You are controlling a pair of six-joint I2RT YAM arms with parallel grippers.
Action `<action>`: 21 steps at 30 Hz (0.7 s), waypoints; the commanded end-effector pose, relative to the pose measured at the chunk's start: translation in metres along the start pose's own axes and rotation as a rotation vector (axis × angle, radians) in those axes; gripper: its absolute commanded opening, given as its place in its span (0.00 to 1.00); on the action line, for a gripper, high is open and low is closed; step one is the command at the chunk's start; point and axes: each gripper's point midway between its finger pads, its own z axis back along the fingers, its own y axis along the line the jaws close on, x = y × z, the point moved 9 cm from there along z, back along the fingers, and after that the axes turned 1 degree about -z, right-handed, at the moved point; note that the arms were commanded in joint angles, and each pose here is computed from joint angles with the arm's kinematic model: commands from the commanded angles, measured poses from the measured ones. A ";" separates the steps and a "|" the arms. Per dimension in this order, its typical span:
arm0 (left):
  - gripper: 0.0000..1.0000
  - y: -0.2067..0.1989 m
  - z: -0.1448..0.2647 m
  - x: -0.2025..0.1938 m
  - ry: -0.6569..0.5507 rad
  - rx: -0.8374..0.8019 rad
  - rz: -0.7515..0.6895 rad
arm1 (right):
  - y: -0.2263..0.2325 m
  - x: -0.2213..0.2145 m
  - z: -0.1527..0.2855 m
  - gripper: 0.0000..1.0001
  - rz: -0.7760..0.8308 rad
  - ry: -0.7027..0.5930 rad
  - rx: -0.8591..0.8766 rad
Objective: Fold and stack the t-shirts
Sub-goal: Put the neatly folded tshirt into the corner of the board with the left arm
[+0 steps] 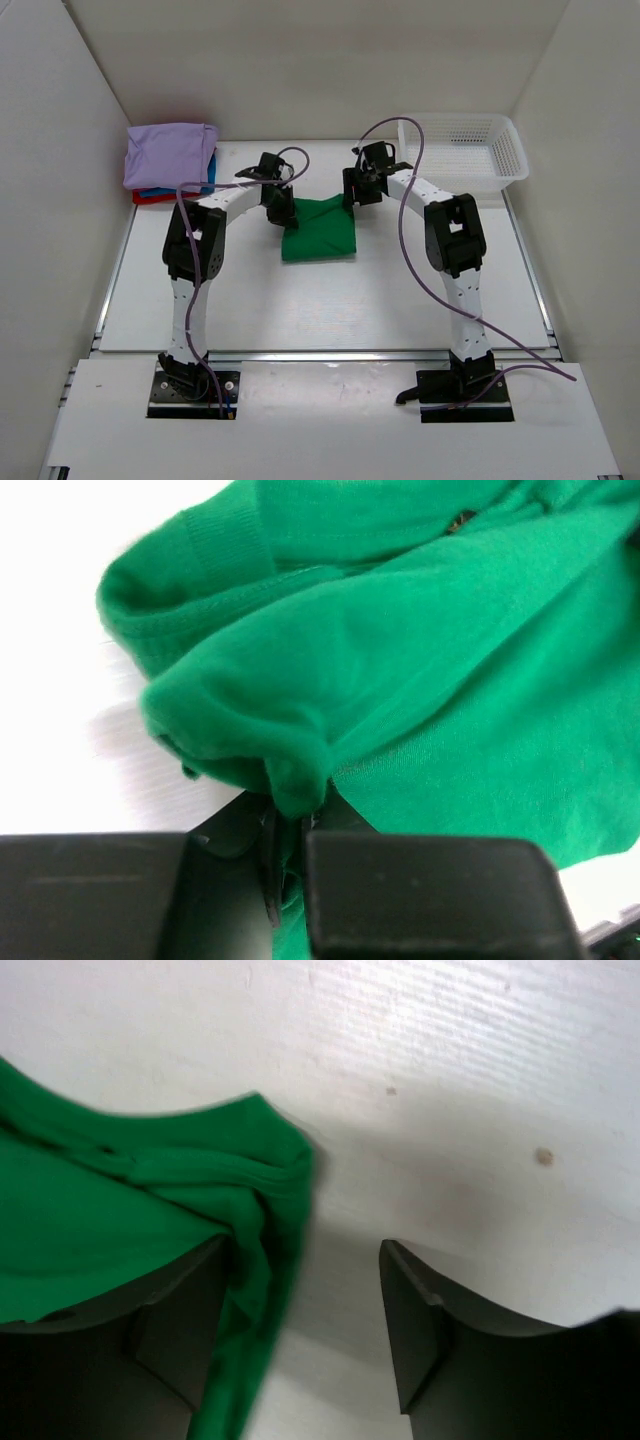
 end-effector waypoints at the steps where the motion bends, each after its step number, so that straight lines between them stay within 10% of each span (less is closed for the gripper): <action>1: 0.00 0.011 0.049 0.029 -0.067 0.142 -0.065 | 0.004 0.015 0.038 0.60 0.042 -0.062 -0.057; 21: 0.00 0.072 0.181 0.176 -0.517 0.703 -0.229 | 0.004 0.004 0.221 0.84 -0.033 -0.403 -0.063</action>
